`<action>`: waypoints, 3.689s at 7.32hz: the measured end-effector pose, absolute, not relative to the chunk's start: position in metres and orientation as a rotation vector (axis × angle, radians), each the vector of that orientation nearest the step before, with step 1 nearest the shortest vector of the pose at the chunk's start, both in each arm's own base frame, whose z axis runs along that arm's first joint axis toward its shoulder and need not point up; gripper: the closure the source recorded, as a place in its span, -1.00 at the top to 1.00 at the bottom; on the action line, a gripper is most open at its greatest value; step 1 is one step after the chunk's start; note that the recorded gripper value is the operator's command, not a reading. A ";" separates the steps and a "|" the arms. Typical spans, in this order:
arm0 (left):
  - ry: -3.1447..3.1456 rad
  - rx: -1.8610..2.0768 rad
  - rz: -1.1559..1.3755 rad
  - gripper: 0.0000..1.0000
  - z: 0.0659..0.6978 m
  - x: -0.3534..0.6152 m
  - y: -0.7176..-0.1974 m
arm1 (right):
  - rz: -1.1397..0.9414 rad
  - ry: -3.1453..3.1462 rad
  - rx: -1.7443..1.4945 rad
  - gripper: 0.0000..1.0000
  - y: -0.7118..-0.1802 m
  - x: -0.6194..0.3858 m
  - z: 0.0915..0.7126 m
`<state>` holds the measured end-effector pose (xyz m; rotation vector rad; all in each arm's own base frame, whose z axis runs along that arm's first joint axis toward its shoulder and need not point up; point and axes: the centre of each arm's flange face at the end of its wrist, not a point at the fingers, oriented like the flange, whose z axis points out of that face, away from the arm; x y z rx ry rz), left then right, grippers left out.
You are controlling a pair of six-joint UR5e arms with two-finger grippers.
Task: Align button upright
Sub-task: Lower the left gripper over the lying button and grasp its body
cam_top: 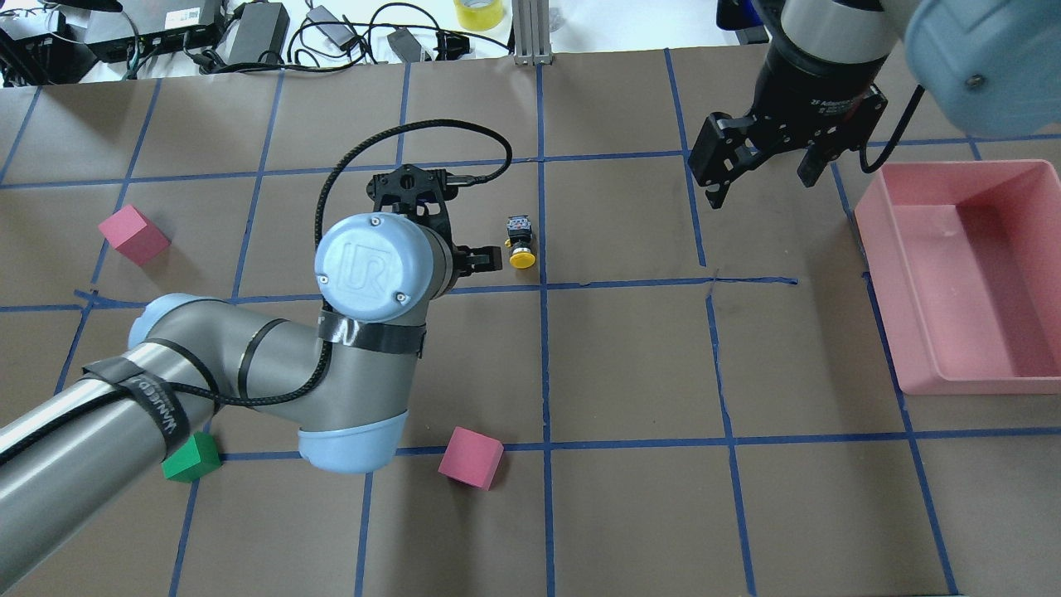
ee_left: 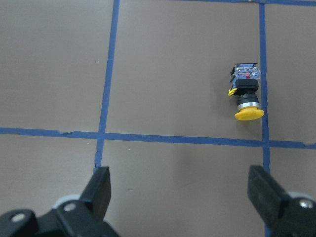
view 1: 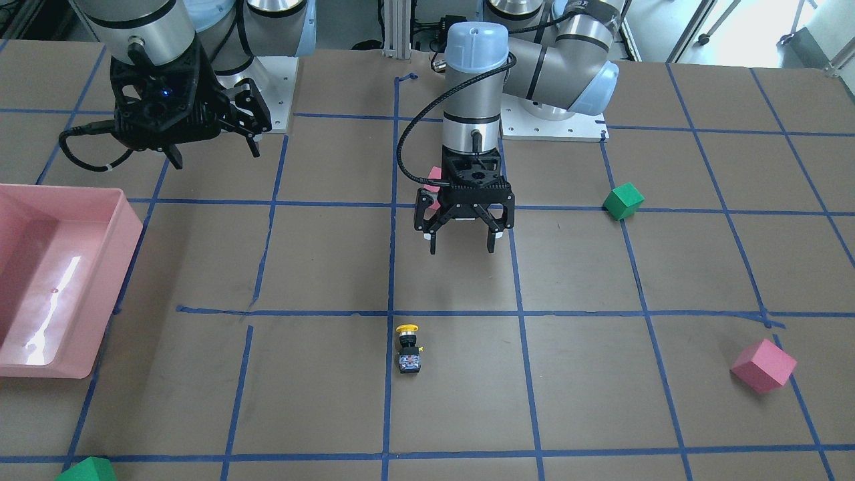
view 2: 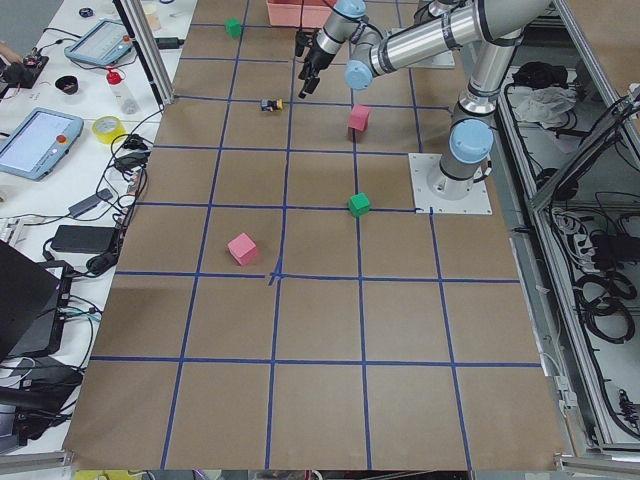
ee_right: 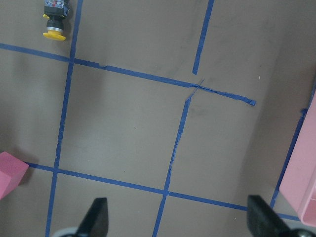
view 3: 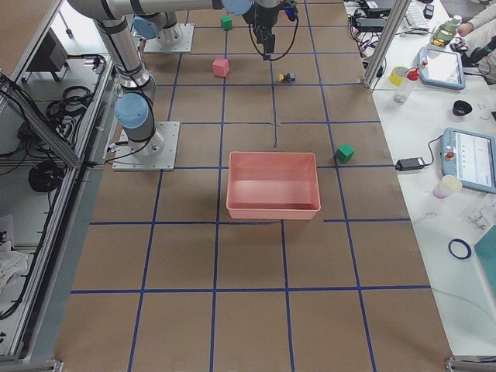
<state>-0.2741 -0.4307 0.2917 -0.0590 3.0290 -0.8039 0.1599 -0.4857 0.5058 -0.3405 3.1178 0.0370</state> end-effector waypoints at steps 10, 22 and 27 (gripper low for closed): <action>2.920 -0.073 -1.157 0.88 0.157 -0.343 -0.431 | 0.076 3.141 -0.067 1.00 -0.477 0.156 0.511; 2.863 -0.045 -1.236 0.79 0.137 -0.348 -0.473 | 0.121 3.191 0.017 1.00 -0.471 0.151 0.511; 2.876 -0.043 -1.219 0.58 0.129 -0.348 -0.477 | 0.121 3.229 0.013 1.00 -0.471 0.148 0.511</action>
